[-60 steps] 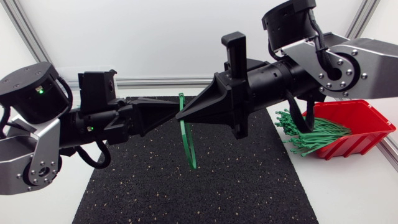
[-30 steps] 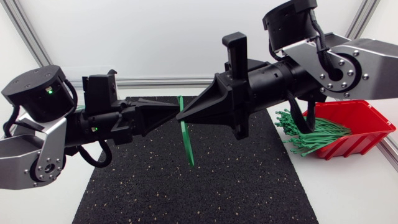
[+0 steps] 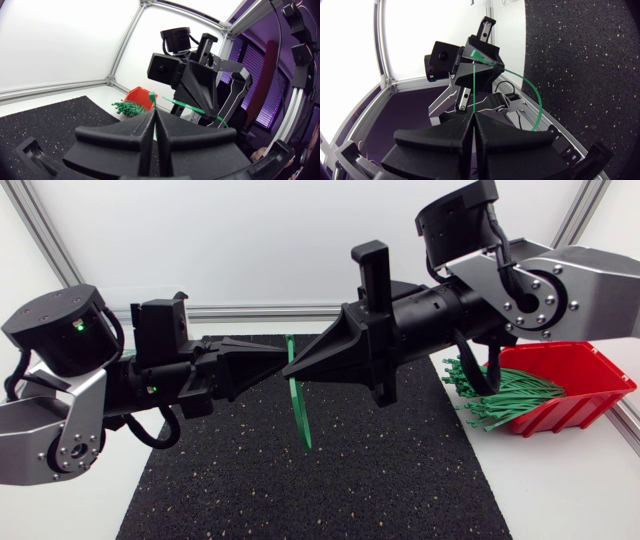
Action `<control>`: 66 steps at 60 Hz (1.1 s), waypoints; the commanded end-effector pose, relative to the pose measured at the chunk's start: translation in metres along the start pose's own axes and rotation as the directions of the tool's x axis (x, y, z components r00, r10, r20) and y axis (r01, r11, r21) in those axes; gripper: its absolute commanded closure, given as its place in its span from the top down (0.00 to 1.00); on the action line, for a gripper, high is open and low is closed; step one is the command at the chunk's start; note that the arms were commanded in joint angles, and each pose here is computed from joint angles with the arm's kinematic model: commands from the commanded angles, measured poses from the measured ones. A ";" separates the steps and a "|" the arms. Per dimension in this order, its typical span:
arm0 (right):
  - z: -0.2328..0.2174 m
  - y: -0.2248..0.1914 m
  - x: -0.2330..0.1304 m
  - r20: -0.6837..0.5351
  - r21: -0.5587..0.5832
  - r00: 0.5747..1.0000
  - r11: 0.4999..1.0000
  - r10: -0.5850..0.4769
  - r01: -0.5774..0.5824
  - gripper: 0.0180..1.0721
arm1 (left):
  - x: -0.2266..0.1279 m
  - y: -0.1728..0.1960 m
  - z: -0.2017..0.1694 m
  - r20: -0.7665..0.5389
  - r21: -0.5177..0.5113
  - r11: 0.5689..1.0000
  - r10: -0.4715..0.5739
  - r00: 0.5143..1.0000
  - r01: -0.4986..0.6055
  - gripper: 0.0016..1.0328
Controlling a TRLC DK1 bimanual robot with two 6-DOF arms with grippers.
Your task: Take a green cable tie from the red box, thread the tail through the head to close it, then place it in the transparent bin on the left.
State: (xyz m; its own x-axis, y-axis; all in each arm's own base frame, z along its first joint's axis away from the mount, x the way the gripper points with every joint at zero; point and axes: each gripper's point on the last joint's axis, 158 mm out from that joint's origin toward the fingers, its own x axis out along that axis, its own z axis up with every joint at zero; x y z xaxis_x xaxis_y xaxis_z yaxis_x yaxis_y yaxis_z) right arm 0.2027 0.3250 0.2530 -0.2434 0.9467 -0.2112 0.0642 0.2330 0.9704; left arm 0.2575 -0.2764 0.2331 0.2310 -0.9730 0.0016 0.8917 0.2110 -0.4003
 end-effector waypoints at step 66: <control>0.004 -0.010 -0.013 -0.017 0.064 1.000 0.998 0.019 -0.017 0.05 | 0.002 -0.040 -0.005 0.052 0.185 0.983 0.006 0.999 -0.016 0.04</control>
State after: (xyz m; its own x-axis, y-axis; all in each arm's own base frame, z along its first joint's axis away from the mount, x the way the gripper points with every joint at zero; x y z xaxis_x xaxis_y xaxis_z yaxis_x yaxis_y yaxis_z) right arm 0.2027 0.3129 0.2551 -0.2577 0.9479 -0.1872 0.1033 0.2197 0.9701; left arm 0.2275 -0.2893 0.2342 0.2586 -0.9659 0.0162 0.9272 0.2434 -0.2848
